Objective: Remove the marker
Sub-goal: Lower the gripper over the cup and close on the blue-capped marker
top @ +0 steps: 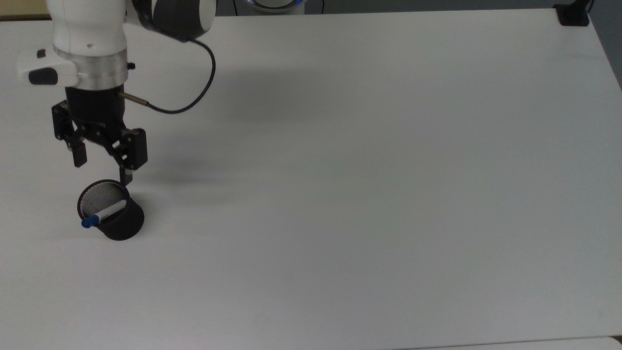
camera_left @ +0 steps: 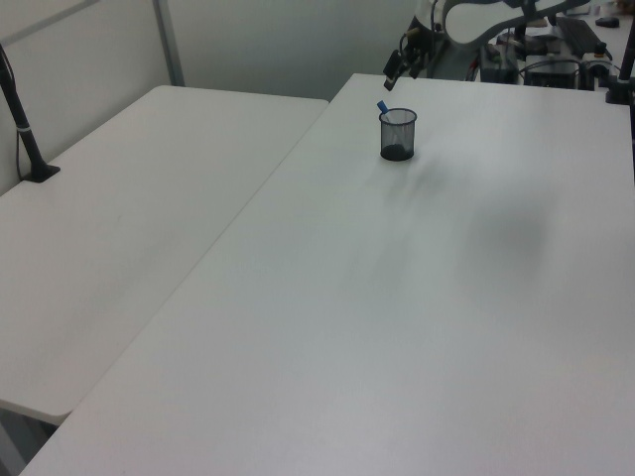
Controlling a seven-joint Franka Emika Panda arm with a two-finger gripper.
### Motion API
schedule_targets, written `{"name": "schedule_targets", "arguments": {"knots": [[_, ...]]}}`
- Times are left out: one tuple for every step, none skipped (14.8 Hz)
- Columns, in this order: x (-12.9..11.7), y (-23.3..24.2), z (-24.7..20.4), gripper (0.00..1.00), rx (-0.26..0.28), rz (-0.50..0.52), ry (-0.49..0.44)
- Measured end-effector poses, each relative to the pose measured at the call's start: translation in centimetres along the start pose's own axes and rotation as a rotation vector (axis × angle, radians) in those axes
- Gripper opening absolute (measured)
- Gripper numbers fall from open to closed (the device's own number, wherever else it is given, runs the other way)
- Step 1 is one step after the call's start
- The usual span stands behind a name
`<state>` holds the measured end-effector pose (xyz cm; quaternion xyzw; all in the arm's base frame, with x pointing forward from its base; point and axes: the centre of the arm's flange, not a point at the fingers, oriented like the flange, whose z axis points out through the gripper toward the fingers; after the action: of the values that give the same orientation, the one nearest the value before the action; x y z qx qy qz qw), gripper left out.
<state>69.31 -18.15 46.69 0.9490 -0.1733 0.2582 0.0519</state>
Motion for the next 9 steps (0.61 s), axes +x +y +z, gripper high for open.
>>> {"name": "schedule_targets", "arguments": {"knots": [[-0.1, 0.3, 1.3, 0.89, -0.005, -0.002, 0.018], [-0.3, 0.7, 2.6, 0.83, -0.008, -0.002, 0.036], [-0.4, 0.9, 3.6, 0.82, -0.008, -0.001, 0.055], [-0.5, 1.0, 4.4, 0.79, -0.009, -0.004, 0.078], [-0.6, 1.1, 4.8, 0.79, -0.011, -0.008, 0.088], [-0.7, 1.2, 5.3, 0.74, -0.014, -0.012, 0.091], [-0.8, 1.3, 5.8, 0.73, -0.015, -0.014, 0.101], [-0.8, 1.4, 6.0, 0.72, -0.014, -0.014, 0.115], [-0.8, 1.5, 6.2, 0.71, -0.014, -0.013, 0.128]]}}
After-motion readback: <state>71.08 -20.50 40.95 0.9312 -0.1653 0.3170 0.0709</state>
